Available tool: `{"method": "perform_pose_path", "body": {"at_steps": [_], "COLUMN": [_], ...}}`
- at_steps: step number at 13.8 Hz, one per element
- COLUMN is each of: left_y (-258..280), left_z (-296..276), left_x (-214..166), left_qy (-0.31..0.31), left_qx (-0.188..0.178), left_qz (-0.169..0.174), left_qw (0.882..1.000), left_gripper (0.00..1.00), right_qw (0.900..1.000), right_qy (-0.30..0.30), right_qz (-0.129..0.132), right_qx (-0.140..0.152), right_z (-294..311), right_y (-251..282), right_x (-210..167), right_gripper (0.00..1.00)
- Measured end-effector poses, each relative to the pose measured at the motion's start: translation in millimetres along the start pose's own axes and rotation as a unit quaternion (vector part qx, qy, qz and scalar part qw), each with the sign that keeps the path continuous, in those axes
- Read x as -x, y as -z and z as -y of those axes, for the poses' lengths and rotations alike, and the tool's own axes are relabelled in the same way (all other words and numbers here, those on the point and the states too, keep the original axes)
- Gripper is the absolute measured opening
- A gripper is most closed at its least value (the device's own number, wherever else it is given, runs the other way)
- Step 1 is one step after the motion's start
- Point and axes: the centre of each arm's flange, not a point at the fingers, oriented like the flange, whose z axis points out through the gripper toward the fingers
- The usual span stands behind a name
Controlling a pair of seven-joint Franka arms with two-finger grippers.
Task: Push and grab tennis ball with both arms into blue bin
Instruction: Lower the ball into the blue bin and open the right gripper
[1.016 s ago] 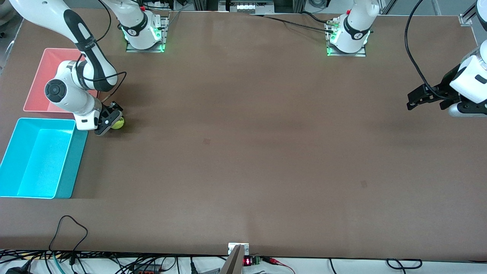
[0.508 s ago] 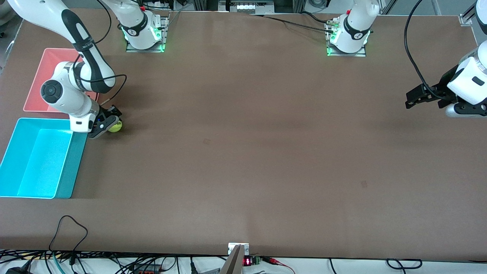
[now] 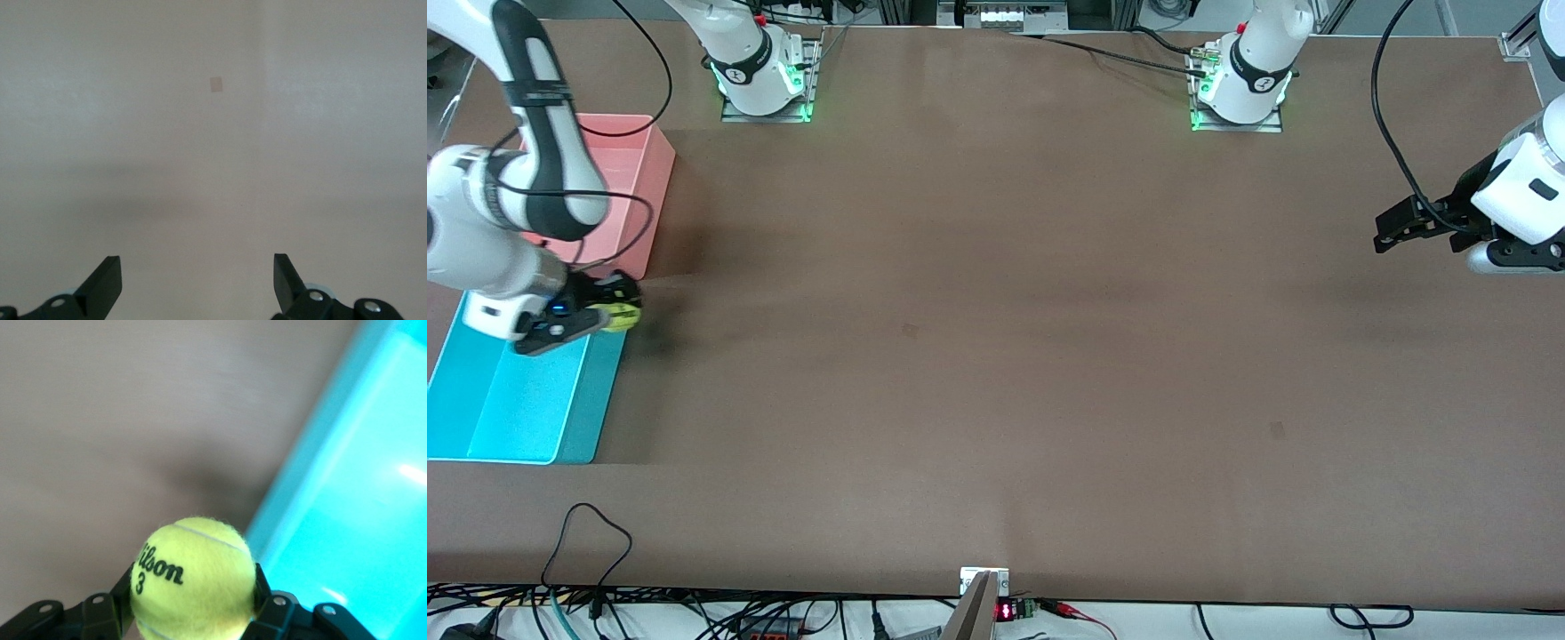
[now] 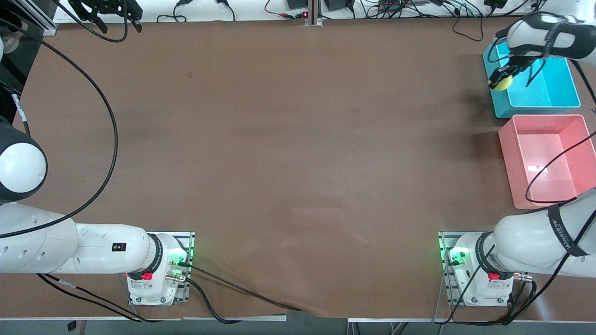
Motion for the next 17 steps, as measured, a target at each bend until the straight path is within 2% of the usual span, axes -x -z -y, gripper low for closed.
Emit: {"method": "perform_pose_path", "body": {"at_steps": [2, 4, 6, 10, 13, 17], "left_y": [0, 0, 0, 1, 1, 1], "left_z": [0, 0, -1, -1, -1, -1], "left_x": [0, 0, 0, 0, 0, 0], "left_qy": [0.000, 0.000, -0.001, -0.001, -0.001, -0.001], "left_qx": [0.000, 0.000, 0.000, 0.000, 0.000, 0.000], "left_qz": [0.000, 0.000, 0.000, -0.001, -0.001, -0.001], "left_qw": [1.000, 1.000, 1.000, 1.000, 1.000, 1.000], "left_gripper": [1.00, 1.00, 1.00, 1.00, 1.00, 1.00], "right_qw": [0.999, 0.997, 0.995, 0.992, 0.990, 0.988], "right_qy": [-0.041, -0.069, -0.096, -0.127, -0.137, -0.142], "right_qz": [-0.014, -0.016, -0.005, 0.023, 0.038, 0.054], "right_qx": [0.005, 0.009, 0.008, 0.000, -0.007, -0.017], "right_z": [-37, -60, -75, -105, -115, -117], "right_y": [11, 12, -1, -61, -102, -126], "right_x": [14, 23, 31, 54, 65, 72], "right_gripper": [0.67, 0.67, 0.67, 0.67, 0.67, 0.67]}}
